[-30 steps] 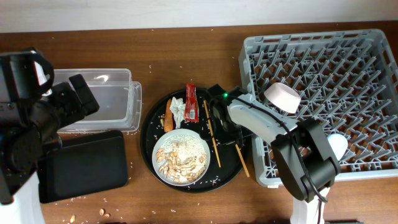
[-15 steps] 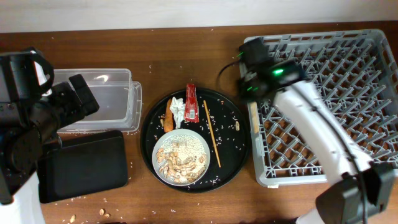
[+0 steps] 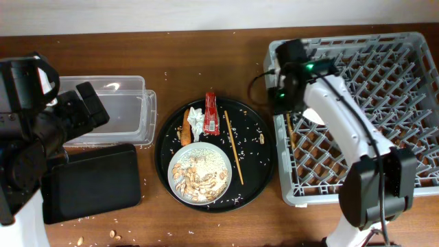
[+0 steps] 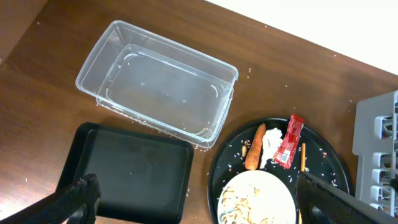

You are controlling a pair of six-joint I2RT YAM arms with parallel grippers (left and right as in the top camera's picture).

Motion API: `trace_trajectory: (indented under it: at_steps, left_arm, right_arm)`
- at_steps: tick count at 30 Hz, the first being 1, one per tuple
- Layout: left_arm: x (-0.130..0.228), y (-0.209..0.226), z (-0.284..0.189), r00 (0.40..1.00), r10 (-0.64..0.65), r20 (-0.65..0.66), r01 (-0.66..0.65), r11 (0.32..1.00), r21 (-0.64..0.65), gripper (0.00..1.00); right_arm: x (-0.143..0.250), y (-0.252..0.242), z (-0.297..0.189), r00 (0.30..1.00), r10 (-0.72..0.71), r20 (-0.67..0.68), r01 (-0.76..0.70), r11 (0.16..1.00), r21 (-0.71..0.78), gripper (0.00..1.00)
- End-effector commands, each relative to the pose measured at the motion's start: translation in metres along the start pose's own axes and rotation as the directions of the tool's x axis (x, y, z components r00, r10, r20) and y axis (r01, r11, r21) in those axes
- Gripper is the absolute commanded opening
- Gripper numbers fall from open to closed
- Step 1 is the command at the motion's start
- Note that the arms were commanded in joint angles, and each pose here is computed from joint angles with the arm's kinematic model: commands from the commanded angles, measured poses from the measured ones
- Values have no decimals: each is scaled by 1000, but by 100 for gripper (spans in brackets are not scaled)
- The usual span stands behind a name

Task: Sort waste into correct bins and load items into the dishwasher rack
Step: 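Grasp the second chopstick with the right gripper and place it in the rack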

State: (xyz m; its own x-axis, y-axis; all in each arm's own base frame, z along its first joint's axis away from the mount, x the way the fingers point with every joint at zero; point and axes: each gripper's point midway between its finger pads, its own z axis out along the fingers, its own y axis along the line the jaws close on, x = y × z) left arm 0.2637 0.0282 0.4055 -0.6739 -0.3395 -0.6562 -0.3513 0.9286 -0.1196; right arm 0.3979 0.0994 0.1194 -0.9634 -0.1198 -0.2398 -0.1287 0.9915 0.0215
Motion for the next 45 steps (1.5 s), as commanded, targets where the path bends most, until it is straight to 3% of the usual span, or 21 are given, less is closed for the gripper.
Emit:
trace_trajectory:
  at_steps: [1, 9, 11, 21, 26, 28, 29, 30, 34, 38, 45]
  left_arm:
    - [-1, 2, -1, 1000, -13, 7, 13, 1000, -13, 99]
    - [-1, 2, -1, 1000, -13, 8, 13, 1000, -13, 99]
    - [-1, 2, -1, 1000, -13, 8, 13, 1000, -13, 99]
    - [-1, 2, -1, 1000, -13, 8, 13, 1000, -13, 99]
    - [-1, 2, -1, 1000, -13, 8, 13, 1000, -13, 99]
    - [-1, 2, -1, 1000, -13, 8, 13, 1000, -13, 99]
    - [-1, 2, -1, 1000, -13, 8, 13, 1000, -13, 99]
    - [-1, 2, -1, 1000, -13, 8, 13, 1000, -13, 99]
    - [-1, 2, -1, 1000, -13, 8, 13, 1000, -13, 99]
    - [-1, 2, -1, 1000, -13, 8, 13, 1000, -13, 99]
    - [-1, 2, -1, 1000, -13, 7, 13, 1000, -13, 99]
  right_arm:
    - [17, 54, -14, 992, -125, -11, 124, 990, -70, 46]
    - [60, 118, 29, 971, -214, -108, 200, 971, -129, 45]
    - [63, 131, 42, 978, -176, -116, 159, 977, -139, 40]
    - [71, 138, 110, 978, -48, -204, 28, 995, -99, 32]
    - [70, 134, 114, 973, 24, -232, -53, 992, -118, 26]
    - [70, 132, 114, 970, 45, -238, -73, 991, -111, 17]
    - [71, 132, 114, 970, 45, -240, -73, 991, -110, 7]
    - [69, 132, 113, 971, 43, -236, -71, 991, -112, 6]
    - [55, 133, 95, 979, 25, -201, -50, 992, -119, 4]
    - [23, 125, 43, 996, -11, -84, 2, 994, -108, 4]
    - [-37, 41, -78, 968, 39, 247, -60, 995, 75, 4]
